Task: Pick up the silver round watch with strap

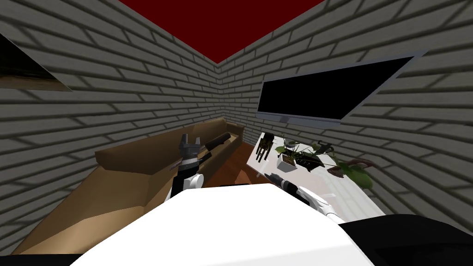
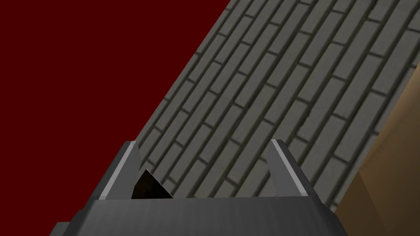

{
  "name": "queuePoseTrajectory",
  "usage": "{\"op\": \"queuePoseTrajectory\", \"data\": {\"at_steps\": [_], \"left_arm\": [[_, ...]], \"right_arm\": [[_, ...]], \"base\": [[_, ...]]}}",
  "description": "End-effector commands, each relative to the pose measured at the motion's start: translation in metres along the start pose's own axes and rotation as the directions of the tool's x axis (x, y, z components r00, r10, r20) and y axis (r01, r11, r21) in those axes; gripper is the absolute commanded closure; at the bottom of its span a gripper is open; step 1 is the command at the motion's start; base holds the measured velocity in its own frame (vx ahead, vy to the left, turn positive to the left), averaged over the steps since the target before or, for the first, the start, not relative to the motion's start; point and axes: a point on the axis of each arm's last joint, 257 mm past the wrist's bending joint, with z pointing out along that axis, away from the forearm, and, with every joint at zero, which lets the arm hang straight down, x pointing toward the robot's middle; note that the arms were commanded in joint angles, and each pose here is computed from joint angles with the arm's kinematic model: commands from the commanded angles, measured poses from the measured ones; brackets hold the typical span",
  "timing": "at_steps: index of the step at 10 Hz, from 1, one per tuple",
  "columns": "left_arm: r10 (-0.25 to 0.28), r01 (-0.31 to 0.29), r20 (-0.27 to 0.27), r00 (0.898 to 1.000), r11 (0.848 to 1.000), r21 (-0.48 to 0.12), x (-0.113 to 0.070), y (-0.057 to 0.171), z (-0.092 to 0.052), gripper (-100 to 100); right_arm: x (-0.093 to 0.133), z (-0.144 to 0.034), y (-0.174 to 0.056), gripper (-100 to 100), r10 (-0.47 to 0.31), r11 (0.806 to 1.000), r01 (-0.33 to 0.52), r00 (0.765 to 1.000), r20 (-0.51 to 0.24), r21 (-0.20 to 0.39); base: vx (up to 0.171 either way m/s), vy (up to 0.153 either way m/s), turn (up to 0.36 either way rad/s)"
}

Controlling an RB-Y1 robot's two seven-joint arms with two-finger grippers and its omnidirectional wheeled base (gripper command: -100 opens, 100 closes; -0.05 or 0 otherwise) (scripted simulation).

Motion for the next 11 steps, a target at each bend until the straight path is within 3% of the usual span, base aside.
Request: {"op": "queuePoseTrajectory", "data": {"at_steps": [1, 2, 3, 5, 6, 7, 8, 9, 11], "left_arm": [[0.000, 0.000, 0.000, 1.000, 1.000, 0.000, 0.000, 0.000, 0.000, 0], [0.000, 0.000, 0.000, 1.000, 1.000, 0.000, 0.000, 0.000, 0.000, 0], [0.000, 0.000, 0.000, 1.000, 1.000, 0.000, 0.000, 0.000, 0.000, 0], [0.000, 0.000, 0.000, 1.000, 1.000, 0.000, 0.000, 0.000, 0.000, 0], [0.000, 0.000, 0.000, 1.000, 1.000, 0.000, 0.000, 0.000, 0.000, 0], [0.000, 0.000, 0.000, 1.000, 1.000, 0.000, 0.000, 0.000, 0.000, 0], [0.000, 0.000, 0.000, 1.000, 1.000, 0.000, 0.000, 0.000, 0.000, 0], [0.000, 0.000, 0.000, 1.000, 1.000, 0.000, 0.000, 0.000, 0.000, 0], [0.000, 0.000, 0.000, 1.000, 1.000, 0.000, 0.000, 0.000, 0.000, 0]], "right_arm": [[0.009, -0.005, -0.019, -100, -0.023, 0.999, 0.024, 0.999, -0.033, 0.031], [0.010, -0.005, -0.020, -100, -0.022, 0.999, 0.023, 0.999, -0.035, 0.034], [0.014, -0.011, -0.038, -100, -0.073, 0.995, 0.077, 0.995, -0.074, 0.056], [0.019, -0.014, -0.045, -100, -0.068, 0.995, 0.074, 0.994, -0.085, 0.072], [0.023, -0.021, -0.064, -100, -0.115, 0.988, 0.127, 0.985, -0.125, 0.092], [0.027, -0.025, -0.070, -100, -0.110, 0.987, 0.125, 0.985, -0.134, 0.105], [0.030, -0.033, -0.089, -100, -0.151, 0.976, 0.175, 0.973, -0.176, 0.126], [0.032, -0.035, -0.093, -100, -0.148, 0.975, 0.174, 0.972, -0.182, 0.135], [0.038, -0.055, -0.132, -100, -0.213, 0.948, 0.265, 0.940, -0.267, 0.176]], "base": [[0.019, 0.015, 0.141], [0.011, 0.005, -0.016], [0.013, 0.018, 0.221], [0.016, 0.008, 0.065], [0.029, 0.026, 0.205], [0.030, 0.017, 0.143], [0.037, 0.024, 0.255], [0.037, 0.016, 0.107], [0.061, 0.026, 0.260]]}}
